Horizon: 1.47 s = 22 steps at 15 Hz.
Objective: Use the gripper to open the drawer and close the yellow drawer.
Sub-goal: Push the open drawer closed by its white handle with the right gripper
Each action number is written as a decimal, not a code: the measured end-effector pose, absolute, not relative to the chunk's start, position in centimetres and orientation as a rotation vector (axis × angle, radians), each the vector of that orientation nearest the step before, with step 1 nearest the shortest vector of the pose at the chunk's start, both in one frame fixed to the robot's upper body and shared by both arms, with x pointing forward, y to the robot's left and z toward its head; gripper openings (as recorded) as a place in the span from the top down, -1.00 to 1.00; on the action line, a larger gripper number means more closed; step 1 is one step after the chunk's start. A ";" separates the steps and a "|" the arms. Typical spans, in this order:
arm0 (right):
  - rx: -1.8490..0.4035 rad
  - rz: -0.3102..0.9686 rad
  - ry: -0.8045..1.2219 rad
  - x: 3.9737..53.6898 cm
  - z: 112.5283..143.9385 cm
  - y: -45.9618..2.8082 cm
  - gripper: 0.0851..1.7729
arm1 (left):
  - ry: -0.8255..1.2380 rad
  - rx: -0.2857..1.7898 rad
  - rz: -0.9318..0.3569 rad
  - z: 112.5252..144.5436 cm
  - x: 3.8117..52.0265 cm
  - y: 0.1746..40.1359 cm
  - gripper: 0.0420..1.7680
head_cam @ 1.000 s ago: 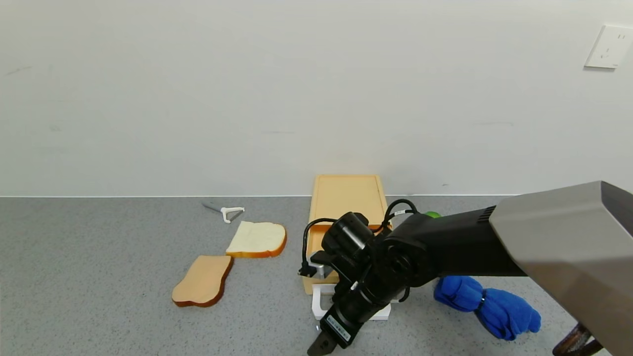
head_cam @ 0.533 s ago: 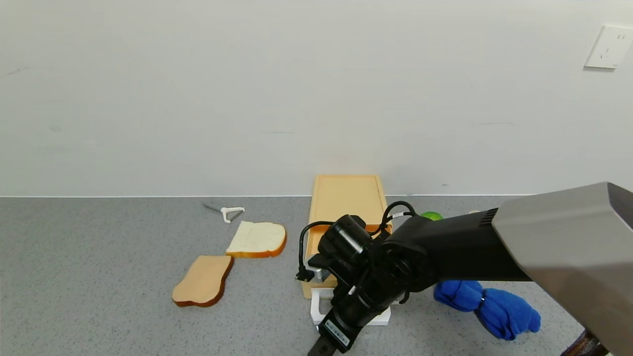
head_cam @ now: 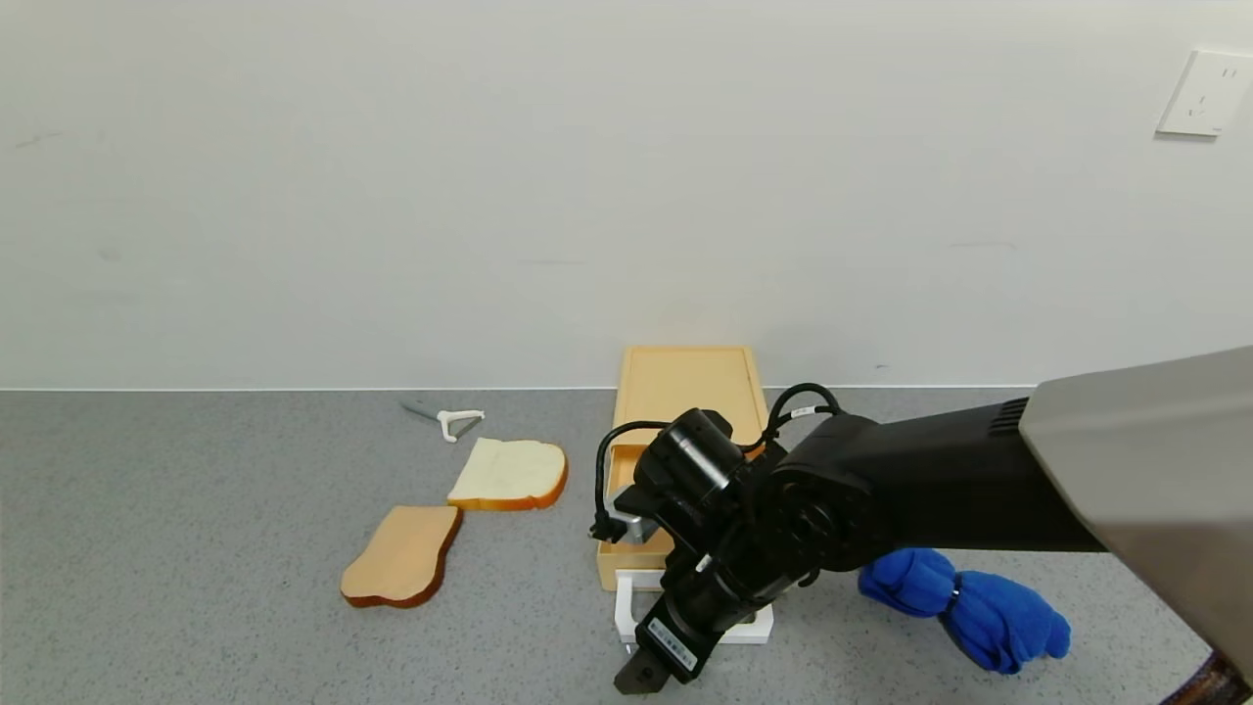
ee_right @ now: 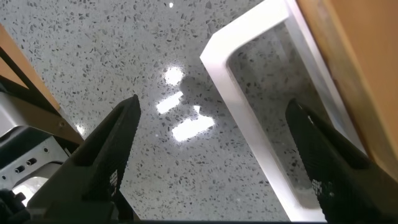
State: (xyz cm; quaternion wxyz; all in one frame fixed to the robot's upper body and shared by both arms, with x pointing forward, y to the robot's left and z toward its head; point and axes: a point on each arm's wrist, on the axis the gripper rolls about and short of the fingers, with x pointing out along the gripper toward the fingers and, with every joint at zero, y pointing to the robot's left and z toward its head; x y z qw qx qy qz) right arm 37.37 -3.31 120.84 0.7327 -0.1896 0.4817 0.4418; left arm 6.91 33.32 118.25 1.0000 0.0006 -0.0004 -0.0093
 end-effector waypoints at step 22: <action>-0.273 0.785 0.766 29.9 130.7 -18.1 -0.93 | -0.001 0.001 -0.019 118.3 6.9 33.3 -0.94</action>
